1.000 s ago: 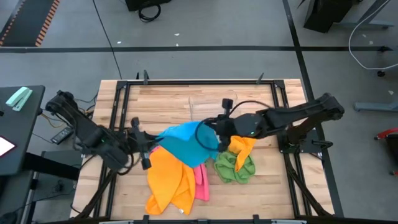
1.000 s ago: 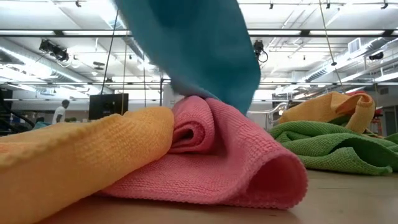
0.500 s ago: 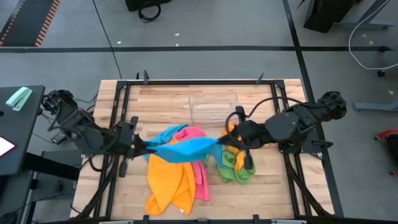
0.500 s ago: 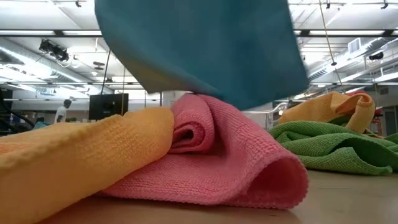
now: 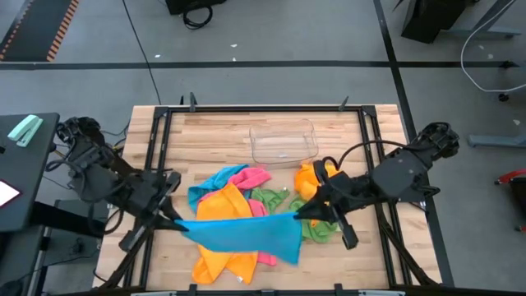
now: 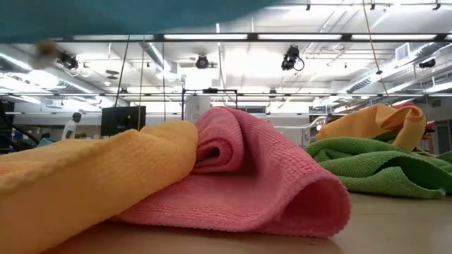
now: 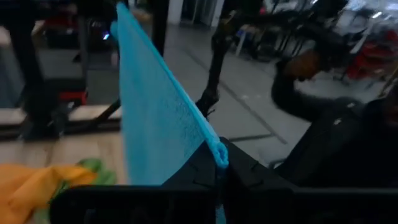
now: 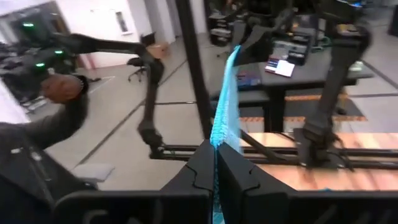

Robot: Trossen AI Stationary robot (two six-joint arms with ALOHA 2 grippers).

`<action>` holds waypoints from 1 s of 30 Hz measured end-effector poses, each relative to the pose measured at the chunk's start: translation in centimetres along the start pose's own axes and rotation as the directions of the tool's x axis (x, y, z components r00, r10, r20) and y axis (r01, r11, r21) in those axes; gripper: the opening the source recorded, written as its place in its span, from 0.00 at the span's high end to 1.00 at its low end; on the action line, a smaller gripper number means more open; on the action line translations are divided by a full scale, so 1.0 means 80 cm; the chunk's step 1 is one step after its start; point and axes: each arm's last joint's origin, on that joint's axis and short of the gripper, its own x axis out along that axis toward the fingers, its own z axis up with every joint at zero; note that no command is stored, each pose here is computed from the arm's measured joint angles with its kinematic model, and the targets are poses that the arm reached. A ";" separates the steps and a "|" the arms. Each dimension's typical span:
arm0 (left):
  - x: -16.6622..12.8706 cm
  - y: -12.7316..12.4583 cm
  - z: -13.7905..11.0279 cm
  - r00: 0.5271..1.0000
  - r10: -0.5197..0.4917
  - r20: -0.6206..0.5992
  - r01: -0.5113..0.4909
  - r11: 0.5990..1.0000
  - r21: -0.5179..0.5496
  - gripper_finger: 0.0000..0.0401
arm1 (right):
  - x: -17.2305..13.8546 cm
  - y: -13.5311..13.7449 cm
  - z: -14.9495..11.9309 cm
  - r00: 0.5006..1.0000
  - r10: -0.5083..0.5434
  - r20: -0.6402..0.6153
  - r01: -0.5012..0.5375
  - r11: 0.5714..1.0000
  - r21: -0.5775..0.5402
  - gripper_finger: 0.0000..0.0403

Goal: Fold microfiber towels
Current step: Fold the bottom blue microfiber cloth

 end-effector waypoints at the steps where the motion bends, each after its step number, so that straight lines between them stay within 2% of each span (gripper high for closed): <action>1: 0.000 0.002 -0.004 0.999 0.026 -0.023 -0.026 1.000 -0.002 0.94 | 0.000 -0.003 -0.002 0.999 -0.036 -0.017 0.035 0.999 -0.015 0.97; 4: 0.000 0.013 -0.021 0.975 0.182 -0.129 -0.182 0.983 0.012 0.94 | 0.006 -0.020 -0.018 0.975 -0.201 -0.098 0.193 0.977 -0.086 0.97; 6: 0.001 0.023 -0.034 0.929 0.312 -0.199 -0.310 0.950 0.041 0.96 | 0.014 -0.038 -0.035 0.935 -0.316 -0.160 0.299 0.947 -0.119 0.97; 10: 0.002 0.044 -0.054 0.800 0.530 -0.282 -0.519 0.847 0.120 0.98 | 0.031 -0.081 -0.067 0.852 -0.453 -0.263 0.418 0.890 -0.181 0.97; 13: 0.006 0.059 -0.060 0.707 0.640 -0.300 -0.619 0.766 0.175 0.96 | 0.039 -0.115 -0.085 0.791 -0.528 -0.311 0.470 0.848 -0.245 0.97; 17: 0.018 0.081 -0.070 0.577 0.736 -0.354 -0.710 0.667 0.228 0.94 | 0.044 -0.158 -0.100 0.716 -0.607 -0.346 0.535 0.795 -0.288 0.97; 20: 0.033 0.097 -0.081 0.472 0.784 -0.403 -0.736 0.602 0.310 0.97 | 0.044 -0.184 -0.111 0.663 -0.649 -0.373 0.562 0.761 -0.323 0.97; 25: 0.051 0.118 -0.094 0.308 0.859 -0.410 -0.755 0.483 0.444 0.98 | 0.043 -0.215 -0.125 0.605 -0.685 -0.407 0.564 0.729 -0.388 0.97; 30: 0.058 0.146 -0.100 0.137 0.911 -0.389 -0.756 0.350 0.553 0.95 | 0.042 -0.240 -0.128 0.576 -0.716 -0.394 0.555 0.697 -0.454 0.97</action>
